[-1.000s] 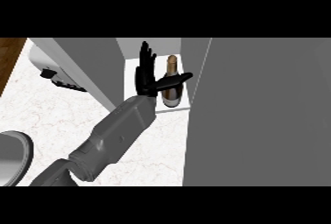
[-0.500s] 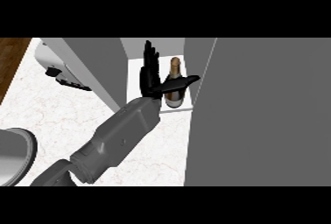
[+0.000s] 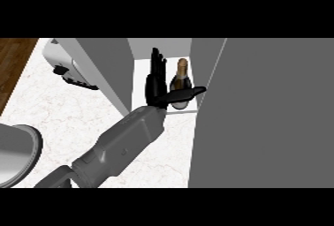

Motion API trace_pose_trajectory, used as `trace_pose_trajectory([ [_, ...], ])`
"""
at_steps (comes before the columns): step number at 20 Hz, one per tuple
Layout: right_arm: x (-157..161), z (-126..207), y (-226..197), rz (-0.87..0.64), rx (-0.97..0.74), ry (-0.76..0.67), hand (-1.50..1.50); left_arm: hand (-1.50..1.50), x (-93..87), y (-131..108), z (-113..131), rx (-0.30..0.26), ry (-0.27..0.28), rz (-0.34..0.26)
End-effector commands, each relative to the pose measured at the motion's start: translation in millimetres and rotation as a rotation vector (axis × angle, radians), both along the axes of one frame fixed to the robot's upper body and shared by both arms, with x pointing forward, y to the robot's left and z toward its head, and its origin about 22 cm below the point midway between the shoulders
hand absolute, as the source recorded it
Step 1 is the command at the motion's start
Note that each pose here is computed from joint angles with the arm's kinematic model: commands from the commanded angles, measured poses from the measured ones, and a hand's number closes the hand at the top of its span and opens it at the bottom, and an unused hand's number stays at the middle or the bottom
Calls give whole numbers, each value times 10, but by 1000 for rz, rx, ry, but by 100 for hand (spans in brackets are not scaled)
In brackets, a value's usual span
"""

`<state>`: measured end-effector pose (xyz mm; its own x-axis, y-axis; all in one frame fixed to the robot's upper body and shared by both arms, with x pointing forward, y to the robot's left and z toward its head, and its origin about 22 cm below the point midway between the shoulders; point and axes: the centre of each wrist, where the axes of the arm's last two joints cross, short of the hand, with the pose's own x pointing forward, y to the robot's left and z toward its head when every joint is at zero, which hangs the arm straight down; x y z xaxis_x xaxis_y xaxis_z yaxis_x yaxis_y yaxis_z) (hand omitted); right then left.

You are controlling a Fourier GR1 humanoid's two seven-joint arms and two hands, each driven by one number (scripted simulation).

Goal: Pick up the wine, place it into the cabinet and close the cabinet

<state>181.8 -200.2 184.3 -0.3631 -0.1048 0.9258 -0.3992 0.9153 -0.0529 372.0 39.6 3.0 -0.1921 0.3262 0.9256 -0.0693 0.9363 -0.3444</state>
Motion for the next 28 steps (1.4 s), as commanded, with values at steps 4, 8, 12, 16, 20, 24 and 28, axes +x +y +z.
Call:
trace_pose_trajectory([
  [4,103,-38,-148,-13,8,12,-150,-150,-170,-84,-84,16,-22,-33],
  [8,10,82,-82,-40,-1,28,-150,-150,-287,-160,-91,31,-24,-72],
  [12,-115,-50,-119,-36,-4,47,-150,-150,-322,-120,-150,23,-42,-54],
  [16,-102,26,-157,-73,-15,40,-150,-150,-427,-154,-95,16,-62,-73],
  [20,52,-82,-177,-88,12,18,-150,-150,-506,-12,-154,16,-87,-109],
  [24,-90,-9,-36,-67,-12,29,-150,-150,-633,225,-290,28,-102,-146],
  [28,-76,86,-221,-84,-9,0,-150,-150,-897,234,-136,16,-117,-231],
])
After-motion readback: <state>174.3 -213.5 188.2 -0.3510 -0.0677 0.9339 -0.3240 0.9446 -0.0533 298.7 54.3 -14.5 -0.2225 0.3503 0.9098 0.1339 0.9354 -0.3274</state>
